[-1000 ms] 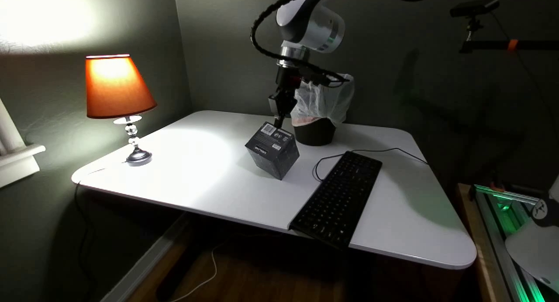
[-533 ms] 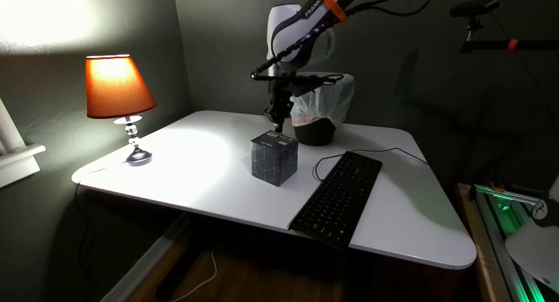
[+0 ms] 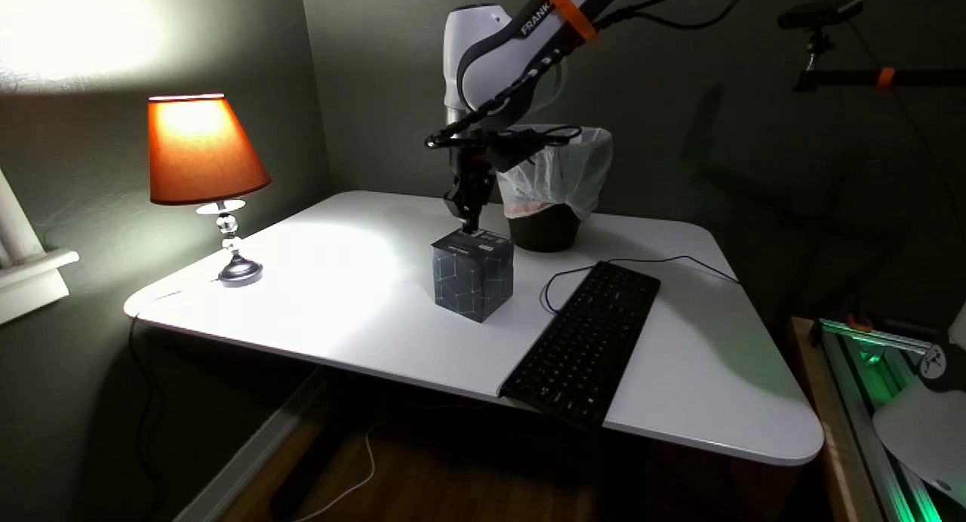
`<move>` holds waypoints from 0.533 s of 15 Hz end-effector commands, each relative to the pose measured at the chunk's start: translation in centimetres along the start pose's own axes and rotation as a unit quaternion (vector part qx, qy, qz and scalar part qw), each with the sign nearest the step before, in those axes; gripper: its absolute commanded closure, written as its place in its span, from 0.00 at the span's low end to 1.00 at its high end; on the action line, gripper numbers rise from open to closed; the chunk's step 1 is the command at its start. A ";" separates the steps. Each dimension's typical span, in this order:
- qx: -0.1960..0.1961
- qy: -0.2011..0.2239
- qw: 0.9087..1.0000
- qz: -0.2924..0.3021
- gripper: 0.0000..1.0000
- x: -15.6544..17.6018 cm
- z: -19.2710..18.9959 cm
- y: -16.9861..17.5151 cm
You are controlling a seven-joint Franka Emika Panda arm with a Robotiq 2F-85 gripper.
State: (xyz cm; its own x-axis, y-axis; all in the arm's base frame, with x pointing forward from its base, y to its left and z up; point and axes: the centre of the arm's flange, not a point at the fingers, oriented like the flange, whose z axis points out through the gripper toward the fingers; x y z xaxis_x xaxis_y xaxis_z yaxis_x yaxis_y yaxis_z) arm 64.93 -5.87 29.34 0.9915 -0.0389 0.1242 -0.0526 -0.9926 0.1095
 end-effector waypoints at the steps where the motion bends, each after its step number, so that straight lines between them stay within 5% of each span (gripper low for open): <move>1: 0.012 0.005 1.000 0.008 0.50 -0.8 -1.8 0.6; 8: 0.110 -0.043 0.991 0.063 0.01 -2.9 -2.8 5.2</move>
State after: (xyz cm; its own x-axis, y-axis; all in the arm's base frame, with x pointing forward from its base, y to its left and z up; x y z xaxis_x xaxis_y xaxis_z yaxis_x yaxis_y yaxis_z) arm 63.18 -8.85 31.86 0.9914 -0.1198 0.0526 -0.1175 -0.9920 -0.0459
